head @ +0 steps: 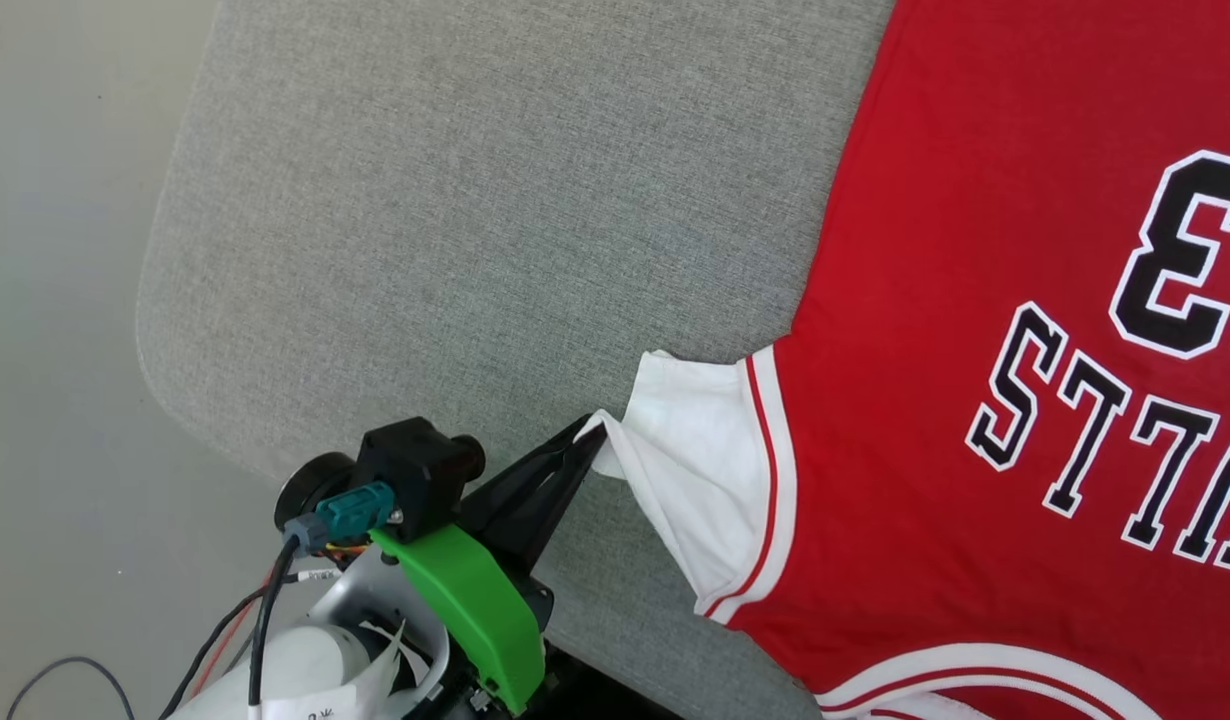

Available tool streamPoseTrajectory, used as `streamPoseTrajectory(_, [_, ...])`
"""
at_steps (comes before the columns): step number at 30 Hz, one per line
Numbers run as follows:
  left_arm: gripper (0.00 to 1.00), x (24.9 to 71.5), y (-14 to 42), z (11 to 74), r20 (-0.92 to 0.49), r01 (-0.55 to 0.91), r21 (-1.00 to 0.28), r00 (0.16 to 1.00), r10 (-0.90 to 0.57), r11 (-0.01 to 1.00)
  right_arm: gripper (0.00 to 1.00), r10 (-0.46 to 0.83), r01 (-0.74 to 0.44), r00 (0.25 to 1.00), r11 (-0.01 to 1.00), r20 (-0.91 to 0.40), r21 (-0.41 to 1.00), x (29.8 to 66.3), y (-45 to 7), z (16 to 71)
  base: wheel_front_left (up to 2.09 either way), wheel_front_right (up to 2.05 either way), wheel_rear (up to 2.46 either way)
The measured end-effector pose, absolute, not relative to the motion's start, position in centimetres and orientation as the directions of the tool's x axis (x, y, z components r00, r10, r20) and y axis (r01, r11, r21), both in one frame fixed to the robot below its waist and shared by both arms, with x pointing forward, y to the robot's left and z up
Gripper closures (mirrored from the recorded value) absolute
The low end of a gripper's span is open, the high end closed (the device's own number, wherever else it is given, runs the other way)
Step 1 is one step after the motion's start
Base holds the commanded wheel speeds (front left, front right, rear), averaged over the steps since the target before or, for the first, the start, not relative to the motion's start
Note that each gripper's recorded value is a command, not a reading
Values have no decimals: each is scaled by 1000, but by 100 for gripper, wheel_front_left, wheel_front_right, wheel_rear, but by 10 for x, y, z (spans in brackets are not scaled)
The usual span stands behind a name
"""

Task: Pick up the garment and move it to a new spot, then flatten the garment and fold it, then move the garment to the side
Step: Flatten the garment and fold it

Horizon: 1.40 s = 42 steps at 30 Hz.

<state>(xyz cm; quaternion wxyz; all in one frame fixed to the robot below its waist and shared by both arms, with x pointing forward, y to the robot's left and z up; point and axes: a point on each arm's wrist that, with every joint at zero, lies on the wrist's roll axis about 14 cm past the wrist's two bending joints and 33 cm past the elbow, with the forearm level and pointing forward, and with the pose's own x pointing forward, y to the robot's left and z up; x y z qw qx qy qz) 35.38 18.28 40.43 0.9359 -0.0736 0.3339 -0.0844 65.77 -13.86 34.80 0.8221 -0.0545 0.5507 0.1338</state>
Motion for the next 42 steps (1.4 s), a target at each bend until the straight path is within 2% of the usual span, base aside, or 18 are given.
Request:
streamPoseTrajectory(10, [100,354,186,411,-589,112,-183,783,-200,977,100,150,-303,360,952,-921,37,645,-143,352,0,0,0])
streamPoseTrajectory(17, [100,354,190,422,-560,118,-170,805,-194,978,100,124,-289,354,957,-927,18,619,-159,357,0,0,0])
streamPoseTrajectory(23, [100,349,193,431,-538,122,-158,821,-189,980,100,107,-271,322,962,-941,17,576,-175,364,0,0,0])
streamPoseTrajectory(32, [100,335,193,442,-514,117,-173,836,-191,978,100,121,-249,314,968,-942,41,504,-198,381,0,0,0])
streamPoseTrajectory(42, [100,333,172,471,-419,184,-193,873,-250,964,100,93,-123,377,991,-921,50,415,-244,398,0,0,0])
